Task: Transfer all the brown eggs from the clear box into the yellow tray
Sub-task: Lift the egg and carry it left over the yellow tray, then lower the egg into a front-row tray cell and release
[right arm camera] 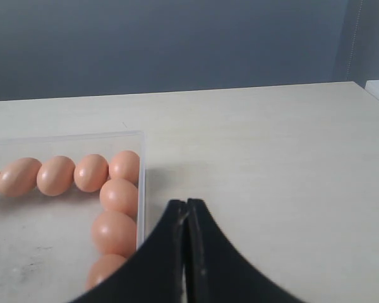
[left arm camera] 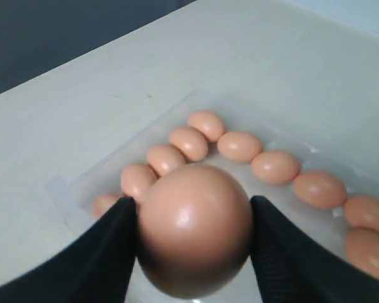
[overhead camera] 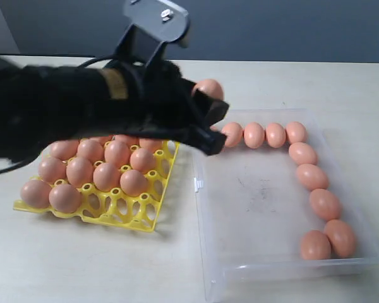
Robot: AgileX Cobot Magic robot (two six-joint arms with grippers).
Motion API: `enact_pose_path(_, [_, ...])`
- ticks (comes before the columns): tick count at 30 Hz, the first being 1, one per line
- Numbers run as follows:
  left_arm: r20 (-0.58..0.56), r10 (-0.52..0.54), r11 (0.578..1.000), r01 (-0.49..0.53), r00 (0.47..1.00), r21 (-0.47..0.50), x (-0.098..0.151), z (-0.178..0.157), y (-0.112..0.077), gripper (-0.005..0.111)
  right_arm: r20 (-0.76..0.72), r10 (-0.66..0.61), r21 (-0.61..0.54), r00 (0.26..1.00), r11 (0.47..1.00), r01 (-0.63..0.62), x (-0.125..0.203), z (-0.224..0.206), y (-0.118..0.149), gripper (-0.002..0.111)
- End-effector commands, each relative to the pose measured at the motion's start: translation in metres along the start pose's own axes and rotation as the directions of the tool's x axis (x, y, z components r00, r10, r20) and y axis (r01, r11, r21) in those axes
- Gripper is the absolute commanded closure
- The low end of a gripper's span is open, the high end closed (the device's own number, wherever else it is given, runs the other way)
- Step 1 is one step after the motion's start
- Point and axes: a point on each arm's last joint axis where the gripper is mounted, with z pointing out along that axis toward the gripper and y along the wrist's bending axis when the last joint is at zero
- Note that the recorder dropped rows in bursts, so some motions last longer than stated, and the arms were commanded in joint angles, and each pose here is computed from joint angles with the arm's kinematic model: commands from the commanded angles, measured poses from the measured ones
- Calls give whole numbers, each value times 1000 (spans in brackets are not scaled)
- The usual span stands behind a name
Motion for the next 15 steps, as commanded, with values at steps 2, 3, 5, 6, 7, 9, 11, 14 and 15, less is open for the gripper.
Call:
enact_pose_path(2, [40,-34,994,37,999,-100,59,-39,23,106,9,-4,-1,1000,1000,4,0,0,0,109])
enact_pose_path(3, [23,-78,985,81,997,-153,80,-45,34,106,9,-4,-1,1000,1000,4,0,0,0,109])
enact_pose_path(5, [45,-141,959,148,989,-241,103,-53,48,106,9,-4,-1,1000,1000,4,0,0,0,109])
enact_pose_path(6, [65,-175,941,186,982,-283,112,-56,54,106,9,-4,-1,1000,1000,4,0,0,0,109])
enact_pose_path(7, [73,-180,936,193,981,-293,115,-58,55,106,9,-4,-1,1000,1000,4,0,0,0,109])
enact_pose_path(9, [56,-190,934,198,980,-298,120,-58,55,106,9,-4,-1,1000,1000,4,0,0,0,109])
enact_pose_path(11, [8,-181,939,175,983,-296,125,-55,55,106,9,-4,-1,1000,1000,4,0,0,0,109])
enact_pose_path(14, [-73,-217,930,183,974,-317,139,-45,57,106,9,-4,-1,1000,1000,4,0,0,0,109])
enact_pose_path(15, [-109,-222,930,176,969,-324,145,-40,57,106,9,-6,0,1000,1000,6,0,0,0,109])
